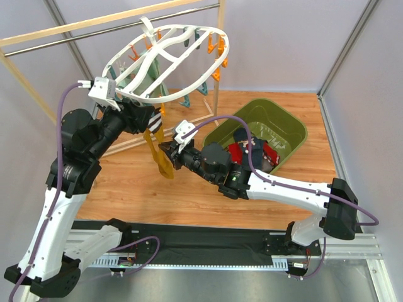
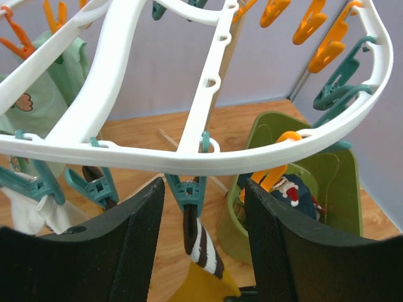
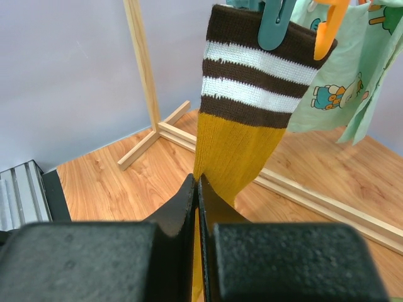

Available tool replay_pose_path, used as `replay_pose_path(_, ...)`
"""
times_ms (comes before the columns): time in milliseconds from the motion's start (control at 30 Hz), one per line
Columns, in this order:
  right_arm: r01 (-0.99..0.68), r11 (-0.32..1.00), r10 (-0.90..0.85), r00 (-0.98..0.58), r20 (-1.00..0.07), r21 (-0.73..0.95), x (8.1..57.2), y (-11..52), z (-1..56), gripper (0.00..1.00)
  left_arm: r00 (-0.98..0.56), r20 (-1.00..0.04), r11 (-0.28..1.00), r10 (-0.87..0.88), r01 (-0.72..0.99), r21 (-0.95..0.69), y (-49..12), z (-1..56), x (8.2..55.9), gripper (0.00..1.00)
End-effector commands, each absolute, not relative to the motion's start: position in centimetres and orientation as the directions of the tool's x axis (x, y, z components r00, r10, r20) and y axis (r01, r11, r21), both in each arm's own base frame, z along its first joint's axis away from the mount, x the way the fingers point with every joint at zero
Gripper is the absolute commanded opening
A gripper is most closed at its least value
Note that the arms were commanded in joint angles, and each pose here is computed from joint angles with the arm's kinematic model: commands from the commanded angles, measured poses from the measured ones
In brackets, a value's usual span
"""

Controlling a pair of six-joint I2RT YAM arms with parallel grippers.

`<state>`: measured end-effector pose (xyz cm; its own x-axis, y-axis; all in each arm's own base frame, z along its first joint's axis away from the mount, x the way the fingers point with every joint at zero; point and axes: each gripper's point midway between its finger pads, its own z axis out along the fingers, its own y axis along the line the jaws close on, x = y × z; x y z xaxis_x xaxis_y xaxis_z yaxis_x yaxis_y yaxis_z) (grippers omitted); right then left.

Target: Remove the socks clipped to the hanger

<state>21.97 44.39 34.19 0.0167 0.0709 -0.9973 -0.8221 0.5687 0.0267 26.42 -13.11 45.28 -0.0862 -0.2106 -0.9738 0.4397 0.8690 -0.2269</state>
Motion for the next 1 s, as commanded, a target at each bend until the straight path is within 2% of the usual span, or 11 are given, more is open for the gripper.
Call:
replay_pose_path(0, -0.822, 0.569, 0.125, 0.048, -0.991, 0.032, 21.8, 43.6, 36.8, 0.0, -0.051, -0.973, 0.847, -0.223, 0.485, -0.22, -13.8, 46.0, 27.1, 0.61)
replay_pose_path(567, -0.824, 0.566, 0.128, 0.052, -0.99, 0.03, 21.7, 43.5, 37.0, 0.0, -0.037, -0.972, 0.839, -0.232, 0.498, -0.219, -14.0, 45.9, 28.2, 0.59)
replay_pose_path(967, -0.827, 0.561, 0.129, 0.048, -0.99, 0.033, 21.6, 43.6, 36.9, 0.0, -0.026, -0.966, 0.825, -0.258, 0.514, -0.234, -14.4, 46.1, 28.3, 0.53)
